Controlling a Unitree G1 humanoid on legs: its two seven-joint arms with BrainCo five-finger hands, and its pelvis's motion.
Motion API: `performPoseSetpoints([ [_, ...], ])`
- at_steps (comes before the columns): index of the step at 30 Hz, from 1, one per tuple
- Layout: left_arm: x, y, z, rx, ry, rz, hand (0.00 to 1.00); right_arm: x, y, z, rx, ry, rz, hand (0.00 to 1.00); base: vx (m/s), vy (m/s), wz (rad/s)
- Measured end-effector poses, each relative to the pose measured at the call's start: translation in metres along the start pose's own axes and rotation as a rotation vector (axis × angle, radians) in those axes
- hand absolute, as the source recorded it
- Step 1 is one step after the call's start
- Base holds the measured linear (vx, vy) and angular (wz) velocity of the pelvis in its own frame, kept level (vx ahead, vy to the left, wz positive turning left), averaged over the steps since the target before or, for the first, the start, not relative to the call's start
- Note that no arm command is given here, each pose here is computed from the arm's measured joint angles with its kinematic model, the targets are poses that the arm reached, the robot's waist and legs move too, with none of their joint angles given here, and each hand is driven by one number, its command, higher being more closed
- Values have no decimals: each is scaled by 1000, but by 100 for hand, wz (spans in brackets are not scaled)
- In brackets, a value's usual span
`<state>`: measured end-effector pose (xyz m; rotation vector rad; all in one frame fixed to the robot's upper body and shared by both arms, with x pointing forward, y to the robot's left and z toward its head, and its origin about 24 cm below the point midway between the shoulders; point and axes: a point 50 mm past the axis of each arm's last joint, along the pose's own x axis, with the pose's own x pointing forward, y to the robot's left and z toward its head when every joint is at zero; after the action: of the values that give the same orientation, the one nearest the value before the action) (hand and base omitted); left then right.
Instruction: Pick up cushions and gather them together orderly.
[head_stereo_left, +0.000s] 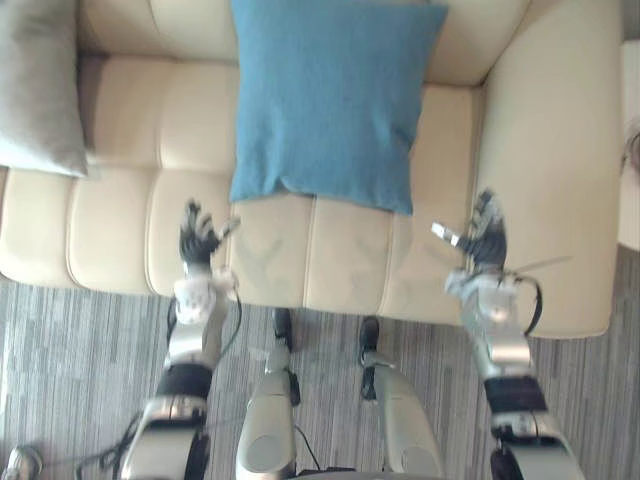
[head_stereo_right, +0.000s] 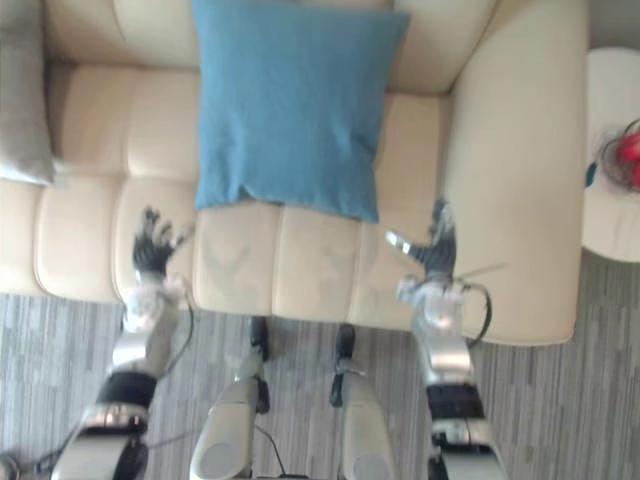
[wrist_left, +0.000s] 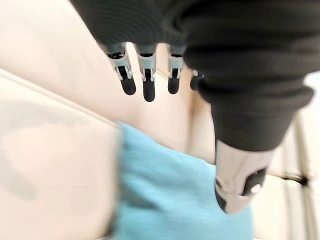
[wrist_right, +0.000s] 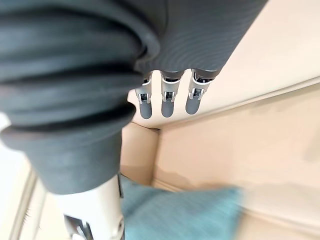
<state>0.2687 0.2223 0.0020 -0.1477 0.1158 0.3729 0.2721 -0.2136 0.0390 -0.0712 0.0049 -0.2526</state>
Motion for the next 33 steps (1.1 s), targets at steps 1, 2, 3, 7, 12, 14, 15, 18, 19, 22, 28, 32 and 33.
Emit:
performPoseSetpoints([
  [1, -11, 7, -15, 4, 51, 9, 0, -9, 0, -13, -2, 47, 14, 0, 68, 2, 1],
  [2, -23, 13, -32, 17, 108, 17, 0, -20, -1, -28, -13, 103, 23, 0, 101, 5, 5],
  [3, -38, 21, -53, 32, 191, 30, 0, -33, -2, -47, -33, 178, 32, 0, 108, 6, 6],
  [7, -89, 45, -120, 46, 495, 111, 0, -78, -2, -113, -106, 473, 56, 0, 123, 13, 3],
  [12, -144, 55, -169, 89, 792, 144, 0, -134, -10, -170, -122, 813, 1, 0, 102, 24, 3],
  [14, -152, 60, -175, 97, 840, 164, 0, -149, -16, -182, -123, 906, -30, 0, 80, 19, 1],
  [15, -154, 62, -176, 95, 852, 176, 0, -154, -18, -184, -117, 930, -46, 0, 56, 15, -1],
  [18, -159, 66, -179, 94, 877, 198, 0, -169, -24, -192, -101, 1006, -102, 0, 29, 7, -4],
  [19, -160, 67, -179, 96, 879, 202, 0, -170, -25, -193, -95, 1012, -113, 0, 10, 10, -10],
  [22, -160, 66, -180, 101, 887, 201, 0, -172, -23, -194, -75, 1024, -132, 0, -29, 13, -18],
  [28, -154, 67, -178, 140, 884, 181, 0, -168, 6, -195, -46, 1043, -67, 0, -20, 7, -8],
  [32, -154, 67, -178, 140, 885, 182, 0, -169, 6, -195, -45, 1048, -67, 0, 0, 0, 6],
  [33, -154, 67, -178, 139, 886, 184, 0, -169, 6, -195, -45, 1050, -68, 0, 0, 0, 8],
])
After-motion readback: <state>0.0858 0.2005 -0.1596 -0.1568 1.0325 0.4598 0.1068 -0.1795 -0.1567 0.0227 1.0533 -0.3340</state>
